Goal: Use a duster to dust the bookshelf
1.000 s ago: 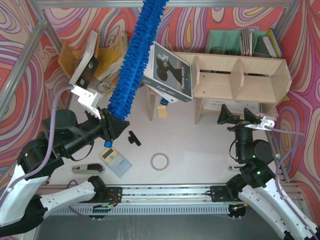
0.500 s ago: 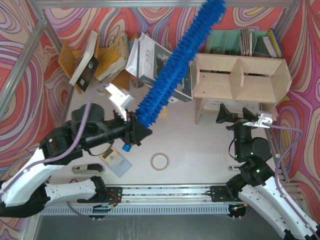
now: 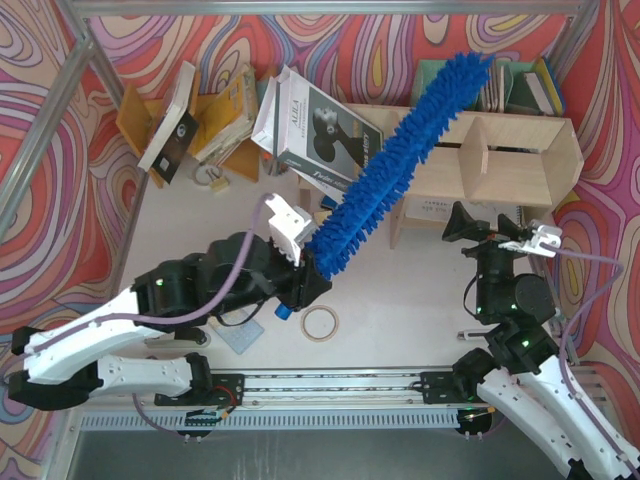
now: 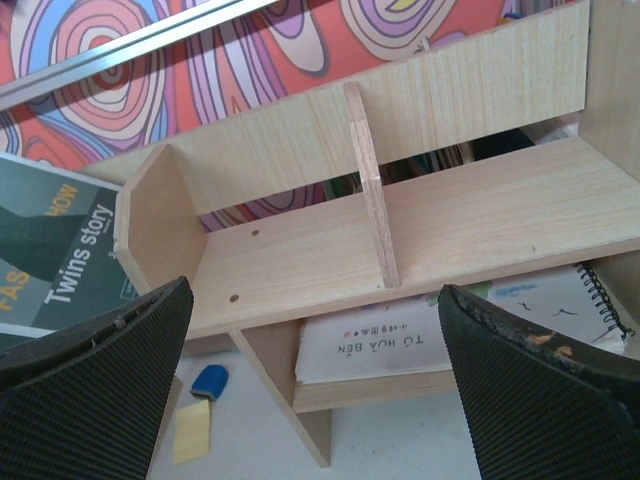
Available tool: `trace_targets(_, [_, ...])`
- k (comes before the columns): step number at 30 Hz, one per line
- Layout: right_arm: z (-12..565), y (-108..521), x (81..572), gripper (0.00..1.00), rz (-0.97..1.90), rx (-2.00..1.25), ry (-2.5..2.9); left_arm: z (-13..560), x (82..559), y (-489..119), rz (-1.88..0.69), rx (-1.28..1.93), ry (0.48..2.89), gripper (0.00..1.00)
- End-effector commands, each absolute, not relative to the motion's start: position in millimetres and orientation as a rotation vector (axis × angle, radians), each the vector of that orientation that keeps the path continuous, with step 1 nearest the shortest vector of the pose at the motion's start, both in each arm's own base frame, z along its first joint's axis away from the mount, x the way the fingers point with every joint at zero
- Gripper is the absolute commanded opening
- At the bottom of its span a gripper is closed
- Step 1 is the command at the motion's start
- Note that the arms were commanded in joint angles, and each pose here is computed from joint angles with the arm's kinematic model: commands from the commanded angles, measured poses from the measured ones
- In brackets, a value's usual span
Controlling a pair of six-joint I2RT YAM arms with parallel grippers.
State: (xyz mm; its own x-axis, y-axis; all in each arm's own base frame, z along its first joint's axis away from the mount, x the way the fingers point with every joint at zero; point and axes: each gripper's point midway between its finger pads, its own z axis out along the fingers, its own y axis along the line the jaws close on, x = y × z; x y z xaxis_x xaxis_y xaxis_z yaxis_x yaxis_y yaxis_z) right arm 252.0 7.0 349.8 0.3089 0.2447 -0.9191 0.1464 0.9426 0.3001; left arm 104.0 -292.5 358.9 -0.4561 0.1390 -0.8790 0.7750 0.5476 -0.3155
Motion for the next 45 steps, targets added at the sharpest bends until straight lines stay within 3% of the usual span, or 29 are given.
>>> trace_targets(1, [370.0, 0.2, 243.8, 0.99, 0.087, 0.406, 1.234, 335.6, 111.2, -304.2, -0.87, 0.717, 1.95, 0.0])
trace_targets(21, [431.0, 0.3, 229.3, 0.99, 0.202, 0.478, 1.253, 264.0, 76.0, -339.8, -0.815, 1.082, 1.992, 0.0])
trace_targets(31, [377.8, -23.4, 236.6, 0.99, 0.028, 0.793, 1.465, 245.5, 93.9, -337.1, -0.687, 1.1, 1.916, 0.0])
trace_targets(45, [323.1, -6.2, 242.6, 0.97, 0.115, 0.921, 1.568, 233.4, 91.0, -345.6, -0.672, 1.186, 1.818, 0.0])
